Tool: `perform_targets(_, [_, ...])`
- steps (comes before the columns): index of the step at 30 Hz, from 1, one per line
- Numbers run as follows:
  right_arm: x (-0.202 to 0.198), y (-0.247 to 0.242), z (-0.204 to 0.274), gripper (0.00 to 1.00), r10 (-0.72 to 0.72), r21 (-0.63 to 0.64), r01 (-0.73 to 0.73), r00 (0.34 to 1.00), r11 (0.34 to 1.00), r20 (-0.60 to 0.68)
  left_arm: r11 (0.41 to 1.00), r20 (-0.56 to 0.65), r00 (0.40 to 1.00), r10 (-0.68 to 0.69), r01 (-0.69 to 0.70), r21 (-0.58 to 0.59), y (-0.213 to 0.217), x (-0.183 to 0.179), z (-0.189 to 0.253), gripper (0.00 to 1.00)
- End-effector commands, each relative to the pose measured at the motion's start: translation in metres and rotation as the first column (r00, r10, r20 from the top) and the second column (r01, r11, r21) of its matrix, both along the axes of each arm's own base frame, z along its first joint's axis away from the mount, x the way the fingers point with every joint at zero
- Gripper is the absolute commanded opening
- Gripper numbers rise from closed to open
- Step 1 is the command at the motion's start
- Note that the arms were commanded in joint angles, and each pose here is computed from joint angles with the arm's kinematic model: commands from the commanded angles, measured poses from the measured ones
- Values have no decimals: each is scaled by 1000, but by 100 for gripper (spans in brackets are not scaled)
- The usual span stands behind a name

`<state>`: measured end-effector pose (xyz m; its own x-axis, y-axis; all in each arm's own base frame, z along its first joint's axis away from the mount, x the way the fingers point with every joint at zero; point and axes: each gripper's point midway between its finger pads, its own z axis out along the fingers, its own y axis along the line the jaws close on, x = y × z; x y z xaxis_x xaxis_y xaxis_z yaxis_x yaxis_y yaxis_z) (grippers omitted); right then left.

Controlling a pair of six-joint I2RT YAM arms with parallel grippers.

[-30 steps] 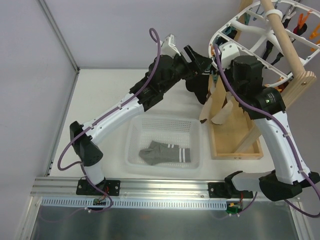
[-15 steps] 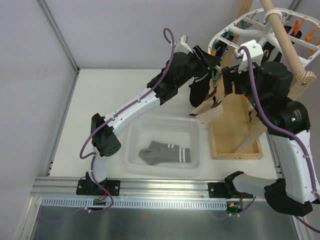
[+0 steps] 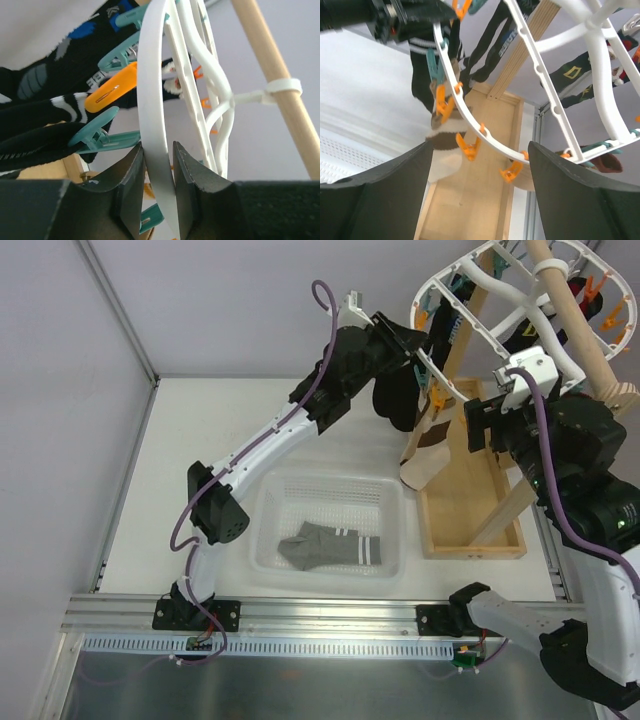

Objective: Clip the socks to the hanger
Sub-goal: Rotate the hanger at the clothesline.

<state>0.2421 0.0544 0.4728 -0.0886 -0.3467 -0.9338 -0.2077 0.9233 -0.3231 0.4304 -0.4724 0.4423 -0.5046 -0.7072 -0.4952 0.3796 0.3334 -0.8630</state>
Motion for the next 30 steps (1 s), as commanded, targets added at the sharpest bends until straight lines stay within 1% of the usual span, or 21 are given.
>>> perform_targets(1, [5, -1, -9, 81, -12, -42, 11, 1000, 999, -25, 994, 105, 990, 91, -85, -62, 33, 25, 41, 24])
perform_targets(6, [8, 1, -16, 82, 3, -86, -6, 999, 996, -41, 993, 92, 991, 98, -92, -73, 51, 51, 37, 27])
perform_targets(7, [9, 3, -17, 82, 13, -93, -17, 999, 995, -43, 992, 104, 989, 104, -95, -84, 56, 53, 44, 28])
perform_targets(9, [11, 3, -18, 85, 17, -119, -22, 999, 993, -47, 991, 107, 988, 113, -104, -84, 62, 64, 41, 30])
perform_targets(11, [17, 4, -22, 86, 12, -145, -20, 998, 989, -60, 990, 126, 985, 117, -105, -92, 69, 69, 49, 35])
perform_targets(12, [20, 4, -23, 86, 6, -161, -16, 998, 987, -62, 993, 133, 987, 93, -82, -86, 68, 69, 48, 44])
perform_targets(14, [29, 3, -24, 87, -24, -178, 11, 997, 984, -72, 995, 134, 988, 73, -63, -78, 71, 71, 46, 56])
perform_targets(15, [31, 4, -21, 86, -26, -180, 13, 998, 984, -65, 997, 148, 988, 47, -37, -68, 76, 68, 50, 67])
perform_targets(17, [37, 5, -20, 87, -36, -188, 23, 997, 982, -69, 999, 156, 987, 26, -20, -38, 79, 66, 47, 76])
perform_targets(18, [43, 7, -22, 87, -40, -194, 24, 996, 981, -79, 999, 181, 983, 29, -23, -34, 89, 61, 58, 82])
perform_targets(19, [45, 8, -19, 87, -45, -194, 30, 996, 981, -71, 1000, 192, 981, 16, -18, 9, 90, 59, 52, 88])
perform_targets(20, [47, 8, -18, 86, -52, -195, 38, 996, 980, -69, 1000, 206, 978, 15, -20, 24, 94, 56, 54, 91])
perform_targets(21, [52, 10, -19, 80, -56, -200, 42, 996, 979, -69, 999, 252, 968, 14, -26, 47, 102, 44, 69, 92])
perform_targets(22, [55, 8, -19, 77, -73, -209, 58, 995, 976, -67, 997, 246, 969, -5, -15, 80, 101, 40, 58, 93])
perform_targets(23, [57, 7, -19, 69, -81, -213, 65, 995, 975, -67, 997, 277, 961, -11, -13, 83, 109, 27, 73, 93])
perform_targets(24, [61, 8, -22, 66, -88, -228, 67, 993, 971, -81, 994, 293, 956, -22, -10, 108, 111, 21, 73, 93])
perform_targets(25, [63, 8, -24, 64, -96, -235, 73, 992, 969, -85, 990, 275, 961, -36, -2, 138, 111, 20, 58, 93])
perform_targets(26, [65, 7, -26, 61, -103, -242, 79, 991, 967, -90, 990, 297, 954, -50, 8, 140, 116, 6, 69, 93])
perform_targets(28, [69, 8, -30, 55, -114, -249, 87, 989, 965, -97, 983, 286, 956, -71, 18, 183, 118, 0, 54, 93])
perform_targets(29, [71, 9, -30, 50, -116, -241, 89, 988, 966, -98, 982, 302, 949, -86, 29, 188, 122, -11, 60, 93])
perform_targets(30, [72, 10, -29, 48, -116, -233, 92, 989, 968, -93, 978, 308, 946, -96, 33, 204, 124, -15, 58, 93])
